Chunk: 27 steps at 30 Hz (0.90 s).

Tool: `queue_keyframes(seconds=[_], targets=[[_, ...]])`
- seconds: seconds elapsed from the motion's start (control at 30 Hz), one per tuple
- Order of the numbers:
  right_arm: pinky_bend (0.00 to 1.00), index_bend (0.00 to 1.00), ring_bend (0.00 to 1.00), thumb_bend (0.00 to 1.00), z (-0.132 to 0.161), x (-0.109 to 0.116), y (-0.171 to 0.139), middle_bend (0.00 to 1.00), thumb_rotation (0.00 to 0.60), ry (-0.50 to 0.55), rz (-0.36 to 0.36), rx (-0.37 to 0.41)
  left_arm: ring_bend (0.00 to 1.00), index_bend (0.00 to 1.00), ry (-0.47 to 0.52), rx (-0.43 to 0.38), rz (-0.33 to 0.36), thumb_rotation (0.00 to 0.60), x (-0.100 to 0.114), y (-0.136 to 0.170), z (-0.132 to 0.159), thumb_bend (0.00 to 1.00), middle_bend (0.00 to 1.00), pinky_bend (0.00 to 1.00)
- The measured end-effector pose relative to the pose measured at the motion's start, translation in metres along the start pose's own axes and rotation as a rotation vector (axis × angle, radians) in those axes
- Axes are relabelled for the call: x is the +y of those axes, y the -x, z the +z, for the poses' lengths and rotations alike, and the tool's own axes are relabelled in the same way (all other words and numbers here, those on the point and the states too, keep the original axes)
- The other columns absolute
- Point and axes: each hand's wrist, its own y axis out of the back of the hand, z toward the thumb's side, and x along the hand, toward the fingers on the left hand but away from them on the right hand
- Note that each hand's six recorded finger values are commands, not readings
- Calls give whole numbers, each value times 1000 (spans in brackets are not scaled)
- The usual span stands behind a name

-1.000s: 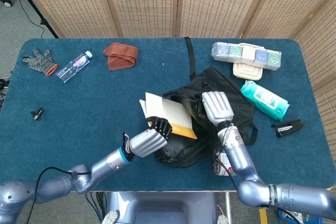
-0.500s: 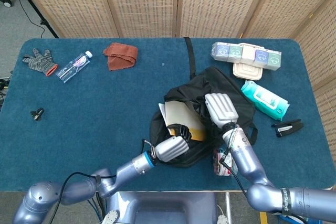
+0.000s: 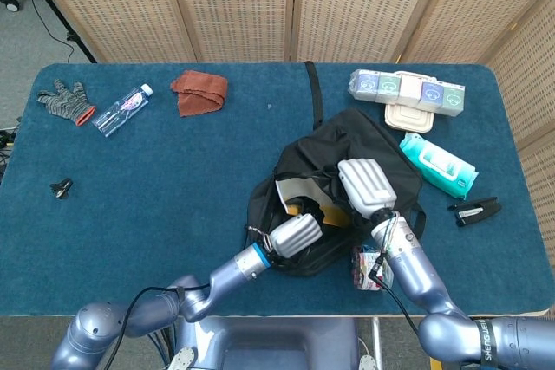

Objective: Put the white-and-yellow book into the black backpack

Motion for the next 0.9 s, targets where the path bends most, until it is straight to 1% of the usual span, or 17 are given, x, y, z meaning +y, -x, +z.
queue_keyframes(seconds=[0.1, 0.13, 0.2, 0.27, 0.3, 0.37, 0.47, 0.57, 0.63, 0.77, 0.9], targets=[[715, 623, 727, 1000, 2, 2, -3, 697, 600, -3, 0, 8, 589, 895, 15, 10, -19, 600, -5, -4, 2, 530, 713, 685], [715, 623, 727, 1000, 2, 2, -4, 698, 600, -5, -1, 8, 570, 881, 20, 14, -24, 600, -6, -5, 2, 527, 696, 685], [715, 623, 726, 1000, 2, 3, -5, 697, 600, -6, -3, 9, 513, 816, 39, 25, -34, 600, -7, -7, 3, 514, 625, 677], [715, 623, 727, 1000, 2, 4, -5, 698, 600, -4, -6, 7, 404, 654, 54, 36, -37, 600, -7, -8, 2, 492, 458, 639], [715, 623, 727, 1000, 2, 5, -5, 698, 600, -3, -7, 7, 362, 589, 61, 42, -36, 600, -7, -8, 1, 480, 393, 622], [715, 623, 727, 1000, 2, 6, -5, 698, 600, 1, -9, 6, 250, 403, 70, 52, -36, 600, -7, -8, -1, 416, 226, 586], [715, 623, 726, 1000, 3, 7, -4, 698, 600, 7, -12, 9, 188, 244, 93, 68, -31, 600, -5, -8, -7, 323, 118, 585], [715, 623, 727, 1000, 3, 8, -3, 698, 600, 5, -17, 8, 170, 140, 125, 83, -19, 600, -2, -7, -14, 255, 82, 585], [715, 623, 727, 1000, 1, 9, -1, 698, 600, 3, -24, 3, 160, 106, 156, 91, -11, 600, 0, -5, -19, 223, 77, 585], [715, 624, 727, 1000, -5, 12, 3, 698, 600, -1, -40, -16, 155, 100, 223, 92, 8, 600, 3, 1, -31, 158, 73, 585], [715, 624, 727, 1000, -13, 14, 8, 697, 600, 1, -52, -39, 155, 108, 318, 79, 30, 600, 2, 15, -49, 142, 73, 585]])
